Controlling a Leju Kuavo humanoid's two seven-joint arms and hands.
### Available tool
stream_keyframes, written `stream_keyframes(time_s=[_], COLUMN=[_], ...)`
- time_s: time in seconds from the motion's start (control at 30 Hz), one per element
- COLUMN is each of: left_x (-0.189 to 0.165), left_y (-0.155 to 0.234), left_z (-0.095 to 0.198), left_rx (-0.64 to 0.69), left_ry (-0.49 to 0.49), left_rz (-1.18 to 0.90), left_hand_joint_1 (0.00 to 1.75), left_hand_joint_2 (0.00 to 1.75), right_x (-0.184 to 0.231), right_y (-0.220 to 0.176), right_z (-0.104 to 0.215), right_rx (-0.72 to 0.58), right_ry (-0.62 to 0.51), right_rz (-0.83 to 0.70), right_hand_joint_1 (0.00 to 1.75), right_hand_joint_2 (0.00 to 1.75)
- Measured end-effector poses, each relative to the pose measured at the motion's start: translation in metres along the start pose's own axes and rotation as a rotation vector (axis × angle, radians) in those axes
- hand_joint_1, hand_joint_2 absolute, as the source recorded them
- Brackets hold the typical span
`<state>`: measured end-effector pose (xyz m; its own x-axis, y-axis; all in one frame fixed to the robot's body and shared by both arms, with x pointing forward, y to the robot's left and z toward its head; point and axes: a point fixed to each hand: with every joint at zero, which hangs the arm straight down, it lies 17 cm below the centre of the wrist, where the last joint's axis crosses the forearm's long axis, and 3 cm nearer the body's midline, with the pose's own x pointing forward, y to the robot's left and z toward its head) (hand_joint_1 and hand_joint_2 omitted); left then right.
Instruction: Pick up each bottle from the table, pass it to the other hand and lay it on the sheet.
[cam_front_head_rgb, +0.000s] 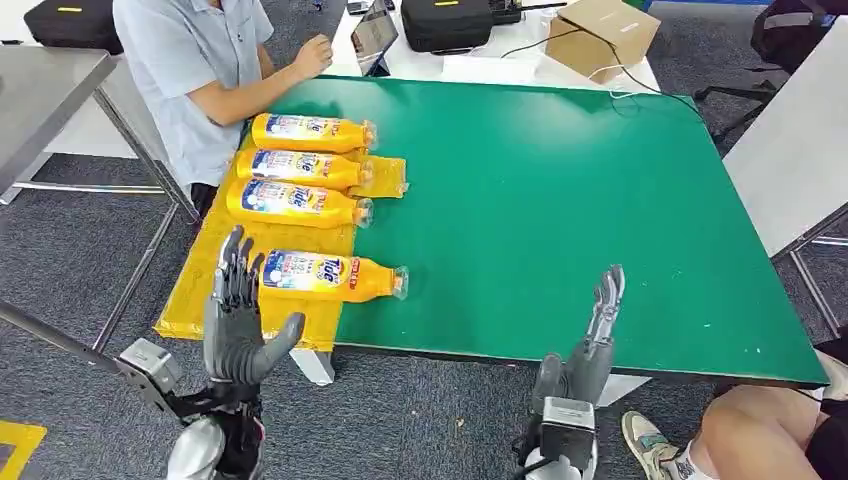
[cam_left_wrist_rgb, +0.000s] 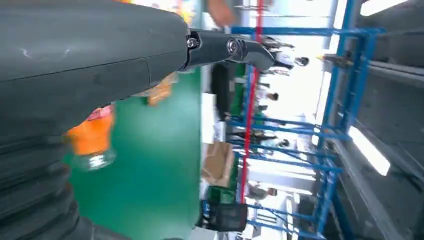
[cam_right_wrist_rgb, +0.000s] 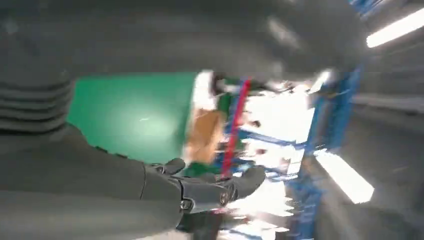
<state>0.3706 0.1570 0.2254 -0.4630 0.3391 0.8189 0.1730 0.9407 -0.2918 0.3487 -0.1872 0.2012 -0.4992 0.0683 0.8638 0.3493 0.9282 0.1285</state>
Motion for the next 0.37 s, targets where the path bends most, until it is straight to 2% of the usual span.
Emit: stream_keyframes(time_s=[0.1, 0.2, 0.37], left_x=[-0.006, -0.005, -0.002], left_y=[0.004, 0.008, 0.011], left_z=[0.015, 0.020, 0.024], left_rx=[0.033, 0.055, 0.070], left_ry=[0.031, 0.033, 0.034], left_rz=[-0.028, -0.092, -0.150], left_hand_joint_1=[0.00, 0.00, 0.00], left_hand_joint_2=[1.75, 1.75, 1.75], right_x=[-0.011, -0.010, -0.010], right_y=[-0.003, 0.007, 0.007], right_z=[0.008, 0.017, 0.018], right_rx=[0.029, 0.101, 0.113], right_ry=[0.052, 0.046, 0.042], right_rz=[-0.052, -0.062, -0.053], right_hand_joint_1=[0.00, 0.00, 0.00], right_hand_joint_2=[1.75, 1.75, 1.75])
